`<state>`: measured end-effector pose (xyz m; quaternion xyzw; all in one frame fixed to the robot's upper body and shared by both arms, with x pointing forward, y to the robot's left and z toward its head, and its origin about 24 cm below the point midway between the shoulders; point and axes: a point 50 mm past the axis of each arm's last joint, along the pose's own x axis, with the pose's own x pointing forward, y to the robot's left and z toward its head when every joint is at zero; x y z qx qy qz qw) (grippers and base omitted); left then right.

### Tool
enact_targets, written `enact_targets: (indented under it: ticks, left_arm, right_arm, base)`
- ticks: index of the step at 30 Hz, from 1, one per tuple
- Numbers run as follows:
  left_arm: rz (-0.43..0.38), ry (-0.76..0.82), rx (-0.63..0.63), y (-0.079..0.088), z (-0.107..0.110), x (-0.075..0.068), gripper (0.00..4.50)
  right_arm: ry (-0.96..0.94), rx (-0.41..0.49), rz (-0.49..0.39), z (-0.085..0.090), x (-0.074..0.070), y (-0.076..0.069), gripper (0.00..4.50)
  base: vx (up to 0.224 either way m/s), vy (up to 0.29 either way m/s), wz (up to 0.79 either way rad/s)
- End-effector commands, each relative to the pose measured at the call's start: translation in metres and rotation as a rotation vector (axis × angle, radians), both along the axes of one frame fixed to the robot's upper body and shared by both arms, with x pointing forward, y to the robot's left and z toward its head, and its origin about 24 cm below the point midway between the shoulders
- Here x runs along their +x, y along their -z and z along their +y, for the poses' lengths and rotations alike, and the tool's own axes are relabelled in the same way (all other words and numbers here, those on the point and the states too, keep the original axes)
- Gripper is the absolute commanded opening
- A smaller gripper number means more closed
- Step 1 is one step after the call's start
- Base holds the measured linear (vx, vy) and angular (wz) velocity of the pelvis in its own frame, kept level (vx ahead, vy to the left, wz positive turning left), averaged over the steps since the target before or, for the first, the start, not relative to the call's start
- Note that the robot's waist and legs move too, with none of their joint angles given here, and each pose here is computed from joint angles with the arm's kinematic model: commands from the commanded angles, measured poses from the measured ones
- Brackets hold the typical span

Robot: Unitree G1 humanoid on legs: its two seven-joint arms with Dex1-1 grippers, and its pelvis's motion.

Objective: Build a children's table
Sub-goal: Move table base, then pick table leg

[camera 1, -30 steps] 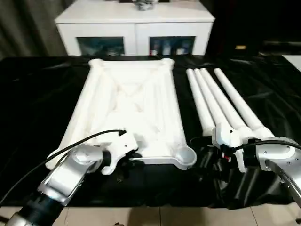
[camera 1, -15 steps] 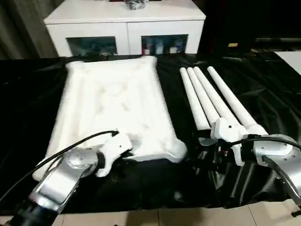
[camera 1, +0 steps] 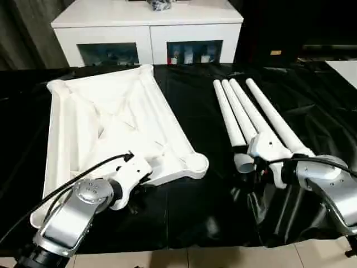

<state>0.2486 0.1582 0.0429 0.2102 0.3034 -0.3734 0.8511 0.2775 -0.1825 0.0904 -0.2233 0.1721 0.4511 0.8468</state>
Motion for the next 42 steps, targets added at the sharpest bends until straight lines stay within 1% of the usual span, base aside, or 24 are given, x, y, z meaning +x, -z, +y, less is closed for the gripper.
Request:
enact_targets:
  ticks: [1, 2, 3, 4, 6, 8, 9, 11, 13, 14, 15, 17, 19, 20, 22, 23, 24, 25, 27, 30, 34, 36, 41, 42]
  left_arm:
    - [0.037, -0.075, 0.101, 0.015, 0.012, -0.002, 0.69]
    - [0.032, -0.082, 0.109, 0.015, 0.013, -0.002, 1.04]
    - [0.038, -0.1, 0.099, 0.013, 0.014, 0.0, 1.25]
    - [0.047, -0.106, 0.084, 0.012, 0.014, 0.0, 1.39]
    - [0.049, -0.102, 0.068, 0.007, 0.016, 0.001, 1.46]
    - [0.046, -0.1, 0.067, 0.004, 0.017, 0.002, 1.77]
    - [0.035, -0.096, 0.069, 0.002, 0.018, 0.003, 1.79]
    - [0.018, -0.082, 0.057, -0.006, 0.02, 0.005, 1.82]
    - [-0.024, -0.065, 0.027, -0.019, 0.021, 0.008, 2.18]
    - [-0.033, -0.065, -0.001, -0.024, 0.02, 0.01, 2.18]
    - [-0.036, -0.064, -0.009, -0.025, 0.02, 0.01, 2.18]
    - [-0.078, -0.036, -0.075, -0.038, 0.018, 0.015, 2.18]
    - [-0.093, -0.025, -0.09, -0.041, 0.017, 0.016, 2.18]
    - [-0.123, 0.004, -0.121, -0.049, 0.014, 0.018, 2.18]
    - [-0.135, 0.028, -0.143, -0.054, 0.011, 0.018, 2.18]
    - [-0.146, 0.053, -0.155, -0.056, 0.009, 0.017, 2.18]
    - [-0.165, 0.122, -0.192, -0.061, 0.003, 0.013, 2.18]
    - [-0.165, 0.122, -0.192, -0.061, 0.003, 0.013, 2.18]
    - [-0.164, 0.181, -0.249, -0.067, -0.005, 0.007, 2.18]
    - [-0.158, 0.212, -0.276, -0.068, -0.011, 0.003, 2.18]
    - [-0.149, 0.246, -0.287, -0.069, -0.015, -0.001, 2.18]
    - [-0.149, 0.273, -0.297, -0.07, -0.017, -0.003, 2.18]
    - [-0.158, 0.282, -0.297, -0.072, -0.018, -0.002, 2.18]
    - [-0.161, 0.283, -0.298, -0.073, -0.019, -0.001, 2.18]
  right_arm:
    - [0.055, 0.008, -0.05, -0.002, 0.008, -0.007, 4.5]
    - [0.076, 0.012, -0.061, -0.002, 0.01, -0.008, 4.5]
    - [0.16, 0.039, -0.074, -0.001, 0.018, -0.01, 4.5]
    - [0.202, 0.056, -0.071, -0.001, 0.021, -0.01, 4.5]
    - [0.275, 0.104, -0.028, 0.002, 0.029, -0.01, 4.5]
    - [0.298, 0.114, -0.011, 0.003, 0.032, -0.009, 4.5]
    - [0.321, 0.122, 0.003, 0.004, 0.036, -0.009, 4.5]
    - [0.382, 0.114, 0.013, 0.006, 0.047, -0.007, 4.5]
    - [0.494, 0.083, 0.016, 0.006, 0.067, -0.007, 4.5]
    - [0.542, 0.075, 0.01, 0.005, 0.074, -0.008, 4.5]
    - [0.554, 0.073, 0.009, 0.005, 0.076, -0.008, 4.5]
    - [0.632, 0.021, 0.023, 0.005, 0.091, -0.008, 4.5]
    - [0.644, 0.014, 0.04, 0.005, 0.093, -0.007, 4.5]
    - [0.654, 0.012, 0.101, 0.008, 0.097, -0.005, 4.5]
    - [0.655, 0.006, 0.147, 0.01, 0.099, -0.002, 4.5]
    - [0.643, 0.0, 0.17, 0.011, 0.099, 0.0, 4.5]
    - [0.645, -0.033, 0.21, 0.011, 0.099, 0.004, 4.5]
    - [0.645, -0.033, 0.21, 0.011, 0.099, 0.004, 4.5]
    - [0.668, -0.062, 0.261, 0.01, 0.101, 0.01, 4.5]
    - [0.723, -0.107, 0.244, 0.005, 0.103, 0.014, 4.5]
    - [0.752, -0.099, 0.251, 0.004, 0.104, 0.014, 4.5]
    - [0.764, -0.091, 0.281, 0.003, 0.103, 0.016, 4.5]
    - [0.784, -0.085, 0.301, 0.0, 0.104, 0.018, 4.5]
    - [0.8, -0.079, 0.326, -0.002, 0.103, 0.019, 4.5]
  base:
    - [0.0, 0.0, 0.0]
    - [0.0, 0.0, 0.0]
    - [0.0, 0.0, 0.0]
    - [0.0, 0.0, 0.0]
    - [0.0, 0.0, 0.0]
    - [0.0, 0.0, 0.0]
    - [0.0, 0.0, 0.0]
    - [0.0, 0.0, 0.0]
    - [0.0, 0.0, 0.0]
    - [0.0, 0.0, 0.0]
    - [0.0, 0.0, 0.0]
    - [0.0, 0.0, 0.0]
    - [0.0, 0.0, 0.0]
    - [0.0, 0.0, 0.0]
    - [0.0, 0.0, 0.0]
    - [0.0, 0.0, 0.0]
    - [0.0, 0.0, 0.0]
    - [0.0, 0.0, 0.0]
    - [0.0, 0.0, 0.0]
    - [0.0, 0.0, 0.0]
    - [0.0, 0.0, 0.0]
    - [0.0, 0.0, 0.0]
    - [0.0, 0.0, 0.0]
    - [0.0, 0.0, 0.0]
